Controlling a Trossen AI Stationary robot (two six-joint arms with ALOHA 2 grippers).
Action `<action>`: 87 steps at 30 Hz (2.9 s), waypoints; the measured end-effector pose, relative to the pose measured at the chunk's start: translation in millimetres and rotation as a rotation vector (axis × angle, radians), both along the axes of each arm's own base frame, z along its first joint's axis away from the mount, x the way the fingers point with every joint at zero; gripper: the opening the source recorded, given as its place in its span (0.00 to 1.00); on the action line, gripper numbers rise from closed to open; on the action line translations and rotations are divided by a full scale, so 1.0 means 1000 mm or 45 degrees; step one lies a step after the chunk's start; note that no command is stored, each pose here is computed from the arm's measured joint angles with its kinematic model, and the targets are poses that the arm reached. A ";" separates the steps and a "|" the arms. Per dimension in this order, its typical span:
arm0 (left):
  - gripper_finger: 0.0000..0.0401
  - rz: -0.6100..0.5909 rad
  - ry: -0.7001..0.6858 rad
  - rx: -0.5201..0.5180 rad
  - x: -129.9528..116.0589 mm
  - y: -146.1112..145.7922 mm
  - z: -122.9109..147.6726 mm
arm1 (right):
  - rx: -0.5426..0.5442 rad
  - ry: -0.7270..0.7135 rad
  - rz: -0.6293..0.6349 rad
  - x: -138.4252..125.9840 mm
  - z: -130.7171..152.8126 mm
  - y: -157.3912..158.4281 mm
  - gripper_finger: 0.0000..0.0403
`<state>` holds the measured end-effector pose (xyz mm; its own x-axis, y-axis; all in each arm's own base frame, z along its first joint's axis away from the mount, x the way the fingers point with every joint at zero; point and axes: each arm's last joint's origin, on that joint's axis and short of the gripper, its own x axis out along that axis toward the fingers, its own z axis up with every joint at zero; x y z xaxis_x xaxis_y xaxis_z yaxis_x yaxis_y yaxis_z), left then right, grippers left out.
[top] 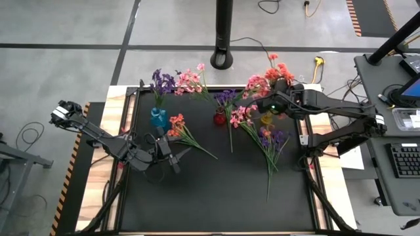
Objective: Sort flowers into vase by color
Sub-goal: Put the right orange flower into the yellow vase, then put the bottom right purple flower into the blue vase
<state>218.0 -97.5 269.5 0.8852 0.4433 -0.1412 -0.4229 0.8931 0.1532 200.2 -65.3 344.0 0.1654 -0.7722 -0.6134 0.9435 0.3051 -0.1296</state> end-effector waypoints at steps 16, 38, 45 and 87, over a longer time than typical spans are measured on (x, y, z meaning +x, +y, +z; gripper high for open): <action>0.49 0.003 0.020 -0.002 0.000 0.000 -0.002 | 0.076 0.043 0.004 -0.009 0.011 0.003 0.87; 0.49 0.003 0.025 0.001 -0.001 0.000 -0.003 | 0.062 0.111 -0.049 -0.004 0.002 -0.002 0.87; 0.49 0.002 0.024 0.000 -0.001 0.000 -0.003 | 0.032 -0.074 -0.027 -0.017 0.040 0.003 0.87; 0.49 -0.289 0.755 -1.050 -0.056 -0.059 -0.067 | 0.243 -0.297 1.166 0.100 0.033 0.170 0.87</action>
<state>162.2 -156.3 202.2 0.6254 -0.1568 -0.7644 -0.2881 0.8640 -0.4129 300.5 104.4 376.7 0.7881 -0.1734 -0.5906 0.3246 0.9323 0.1595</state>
